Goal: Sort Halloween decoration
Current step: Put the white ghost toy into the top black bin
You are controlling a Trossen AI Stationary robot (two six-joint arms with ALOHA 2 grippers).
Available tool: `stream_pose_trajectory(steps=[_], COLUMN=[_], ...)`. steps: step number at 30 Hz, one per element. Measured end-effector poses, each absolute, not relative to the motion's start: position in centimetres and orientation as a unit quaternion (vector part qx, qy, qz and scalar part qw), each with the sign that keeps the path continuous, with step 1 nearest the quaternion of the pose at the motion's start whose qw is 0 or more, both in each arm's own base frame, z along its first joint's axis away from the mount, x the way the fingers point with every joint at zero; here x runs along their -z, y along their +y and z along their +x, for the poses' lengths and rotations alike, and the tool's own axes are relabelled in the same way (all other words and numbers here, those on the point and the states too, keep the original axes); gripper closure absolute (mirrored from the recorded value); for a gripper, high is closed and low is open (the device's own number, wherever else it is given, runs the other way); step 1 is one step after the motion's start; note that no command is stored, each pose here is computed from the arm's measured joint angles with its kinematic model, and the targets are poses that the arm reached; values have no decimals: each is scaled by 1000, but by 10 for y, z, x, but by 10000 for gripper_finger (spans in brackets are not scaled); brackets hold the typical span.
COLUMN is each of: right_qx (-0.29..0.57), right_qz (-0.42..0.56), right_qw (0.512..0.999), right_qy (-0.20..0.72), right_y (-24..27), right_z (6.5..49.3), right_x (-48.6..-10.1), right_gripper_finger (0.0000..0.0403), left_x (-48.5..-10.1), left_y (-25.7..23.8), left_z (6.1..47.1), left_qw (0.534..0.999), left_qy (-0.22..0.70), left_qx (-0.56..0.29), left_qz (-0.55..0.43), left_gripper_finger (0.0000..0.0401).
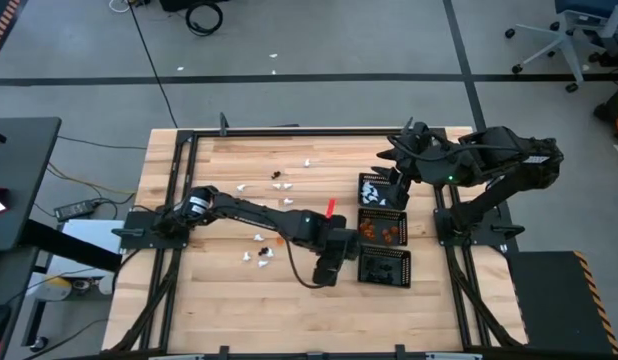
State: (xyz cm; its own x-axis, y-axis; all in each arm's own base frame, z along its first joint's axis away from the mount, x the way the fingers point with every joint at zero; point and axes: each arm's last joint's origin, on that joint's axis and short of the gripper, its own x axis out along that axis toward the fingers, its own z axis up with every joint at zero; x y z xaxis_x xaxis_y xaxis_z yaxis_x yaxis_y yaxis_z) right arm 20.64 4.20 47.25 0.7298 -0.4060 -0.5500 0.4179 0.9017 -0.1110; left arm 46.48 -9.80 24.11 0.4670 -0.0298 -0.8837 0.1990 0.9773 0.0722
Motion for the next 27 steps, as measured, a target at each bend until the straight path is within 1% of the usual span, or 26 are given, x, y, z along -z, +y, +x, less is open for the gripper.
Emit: stream_pose_trajectory(steps=[5,9,15,20,23,27], right_qx=[220,220,224,232,239,241], right_qz=[7,8,9,8,6,12], right_qw=[930,931,933,932,932,935], right_qy=[294,292,283,277,273,260], right_y=[42,42,42,42,41,42], right_z=[207,207,208,208,208,210], right_x=[-472,-473,-474,-475,-475,-477], right_gripper_finger=[245,245,245,245,245,245], left_x=[-256,-254,-248,-222,-202,-180], left_y=[-96,-87,-76,-64,-59,-52], left_z=[443,406,343,311,306,308], left_qw=[831,815,837,845,852,861], left_qy=[544,569,544,535,524,508], left_qx=[74,64,41,1,-12,-14], left_qz=[95,85,41,7,-9,-23], left_gripper_finger=[259,259,259,259,255,234])
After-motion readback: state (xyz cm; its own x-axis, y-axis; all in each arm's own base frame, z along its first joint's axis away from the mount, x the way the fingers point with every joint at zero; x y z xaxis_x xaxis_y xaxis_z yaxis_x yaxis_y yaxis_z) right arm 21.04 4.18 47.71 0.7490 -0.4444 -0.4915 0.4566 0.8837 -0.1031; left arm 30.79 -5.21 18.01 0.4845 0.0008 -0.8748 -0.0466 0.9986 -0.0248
